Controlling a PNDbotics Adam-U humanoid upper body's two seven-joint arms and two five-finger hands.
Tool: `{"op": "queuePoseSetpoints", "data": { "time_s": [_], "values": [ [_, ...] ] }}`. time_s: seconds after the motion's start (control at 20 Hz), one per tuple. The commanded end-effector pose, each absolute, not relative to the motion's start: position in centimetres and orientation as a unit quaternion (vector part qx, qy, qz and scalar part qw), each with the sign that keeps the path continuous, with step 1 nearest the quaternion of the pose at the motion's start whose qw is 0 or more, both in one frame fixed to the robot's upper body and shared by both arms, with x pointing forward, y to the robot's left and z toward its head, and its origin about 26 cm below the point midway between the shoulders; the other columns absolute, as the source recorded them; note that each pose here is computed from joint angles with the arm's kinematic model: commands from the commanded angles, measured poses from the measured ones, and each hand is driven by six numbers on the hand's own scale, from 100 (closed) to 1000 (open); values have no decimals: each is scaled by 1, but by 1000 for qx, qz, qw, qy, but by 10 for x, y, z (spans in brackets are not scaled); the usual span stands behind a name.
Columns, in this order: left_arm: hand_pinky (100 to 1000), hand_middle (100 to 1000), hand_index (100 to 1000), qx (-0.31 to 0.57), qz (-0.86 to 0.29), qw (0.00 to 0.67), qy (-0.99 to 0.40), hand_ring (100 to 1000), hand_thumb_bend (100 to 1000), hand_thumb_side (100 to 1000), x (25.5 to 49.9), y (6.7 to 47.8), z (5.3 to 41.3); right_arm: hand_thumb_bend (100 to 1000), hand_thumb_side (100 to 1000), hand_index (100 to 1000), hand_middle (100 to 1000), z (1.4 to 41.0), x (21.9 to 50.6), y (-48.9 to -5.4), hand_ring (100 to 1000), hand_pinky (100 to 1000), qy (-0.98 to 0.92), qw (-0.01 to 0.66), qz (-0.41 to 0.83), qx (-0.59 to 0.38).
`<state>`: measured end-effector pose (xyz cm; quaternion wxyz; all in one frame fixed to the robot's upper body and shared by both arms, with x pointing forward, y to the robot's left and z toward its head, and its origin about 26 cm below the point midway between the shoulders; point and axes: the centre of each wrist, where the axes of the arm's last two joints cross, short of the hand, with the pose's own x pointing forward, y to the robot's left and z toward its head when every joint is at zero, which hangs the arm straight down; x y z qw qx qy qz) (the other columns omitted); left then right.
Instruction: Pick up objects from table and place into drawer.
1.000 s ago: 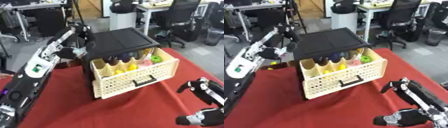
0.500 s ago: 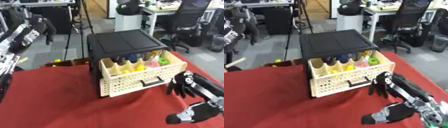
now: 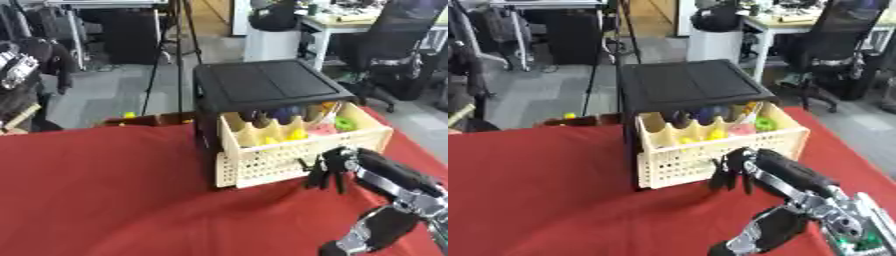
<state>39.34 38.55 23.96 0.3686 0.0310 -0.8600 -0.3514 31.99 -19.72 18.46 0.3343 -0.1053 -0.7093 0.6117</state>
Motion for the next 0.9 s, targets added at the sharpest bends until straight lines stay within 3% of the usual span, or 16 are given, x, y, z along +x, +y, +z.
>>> {"op": "queuePoseSetpoints", "data": {
  "time_s": [0.05, 0.9],
  "values": [
    [294, 473, 618, 56, -359, 358, -860, 410, 100, 821, 387, 396, 258, 990, 708, 675, 592, 190, 319, -194, 588, 417, -707, 324, 621, -99],
    [299, 475, 621, 56, -353, 369, -858, 409, 100, 819, 383, 399, 251, 997, 658, 684, 609, 165, 334, -189, 600, 423, -677, 358, 634, -104]
  ]
}}
